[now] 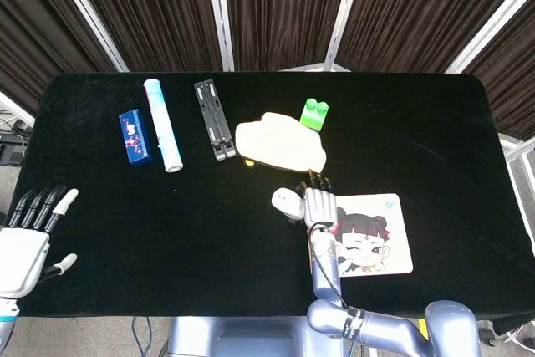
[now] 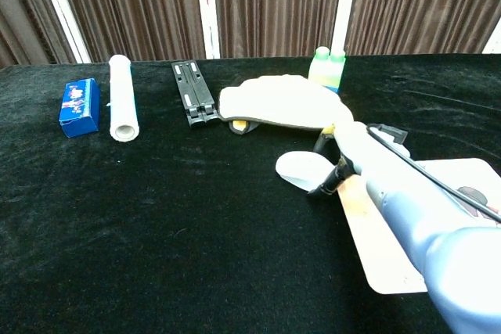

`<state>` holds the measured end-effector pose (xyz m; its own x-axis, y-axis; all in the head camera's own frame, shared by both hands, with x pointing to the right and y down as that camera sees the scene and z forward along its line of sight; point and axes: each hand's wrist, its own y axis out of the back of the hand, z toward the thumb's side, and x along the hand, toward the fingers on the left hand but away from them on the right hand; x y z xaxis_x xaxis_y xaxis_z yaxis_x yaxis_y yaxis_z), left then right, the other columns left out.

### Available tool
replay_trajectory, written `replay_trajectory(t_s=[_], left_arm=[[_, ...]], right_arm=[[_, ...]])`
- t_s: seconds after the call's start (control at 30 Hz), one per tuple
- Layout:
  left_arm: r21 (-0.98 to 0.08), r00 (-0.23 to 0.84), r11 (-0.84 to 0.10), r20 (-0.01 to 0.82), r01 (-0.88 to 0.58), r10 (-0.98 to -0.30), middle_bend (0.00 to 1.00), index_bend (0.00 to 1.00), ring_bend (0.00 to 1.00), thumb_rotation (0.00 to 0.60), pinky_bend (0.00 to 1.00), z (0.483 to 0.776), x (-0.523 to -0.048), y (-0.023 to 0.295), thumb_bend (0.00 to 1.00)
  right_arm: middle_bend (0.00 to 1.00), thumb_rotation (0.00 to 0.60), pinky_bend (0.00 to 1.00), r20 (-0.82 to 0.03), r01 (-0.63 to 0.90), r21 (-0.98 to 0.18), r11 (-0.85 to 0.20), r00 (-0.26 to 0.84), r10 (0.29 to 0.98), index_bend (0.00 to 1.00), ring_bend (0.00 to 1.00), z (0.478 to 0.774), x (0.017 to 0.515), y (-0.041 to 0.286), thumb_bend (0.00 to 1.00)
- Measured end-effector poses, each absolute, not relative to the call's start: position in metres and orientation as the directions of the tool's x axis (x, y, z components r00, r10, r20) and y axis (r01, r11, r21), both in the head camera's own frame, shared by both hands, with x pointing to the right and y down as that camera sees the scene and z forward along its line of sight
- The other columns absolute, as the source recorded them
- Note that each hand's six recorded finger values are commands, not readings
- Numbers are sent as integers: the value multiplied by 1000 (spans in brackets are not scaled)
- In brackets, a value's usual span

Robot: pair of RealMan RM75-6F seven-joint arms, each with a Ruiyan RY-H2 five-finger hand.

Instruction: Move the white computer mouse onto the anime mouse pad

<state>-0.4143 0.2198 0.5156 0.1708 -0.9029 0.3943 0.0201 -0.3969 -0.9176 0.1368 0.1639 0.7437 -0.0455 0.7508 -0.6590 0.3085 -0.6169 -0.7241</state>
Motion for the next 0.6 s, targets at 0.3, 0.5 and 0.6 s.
replay_trajectory(t_s=[0.3,0.5,0.6], left_arm=[[-913,176,-407,404,19,-898,0,0,0,600,0,516,-413,220,126],[-910,179,-414,411,21,-894,0,0,0,600,0,517,-413,220,127],[-908,178,-419,416,25,-892,0,0,0,600,0,518,-413,220,127]], right_arm=[[134,600,0,-662,308,-721,-620,-46,748,497,0,742,137,164,180],[157,600,0,-639,328,-736,-593,-44,768,528,0,734,139,160,184],[157,600,0,-630,335,-741,-582,-47,775,528,0,729,142,159,184]])
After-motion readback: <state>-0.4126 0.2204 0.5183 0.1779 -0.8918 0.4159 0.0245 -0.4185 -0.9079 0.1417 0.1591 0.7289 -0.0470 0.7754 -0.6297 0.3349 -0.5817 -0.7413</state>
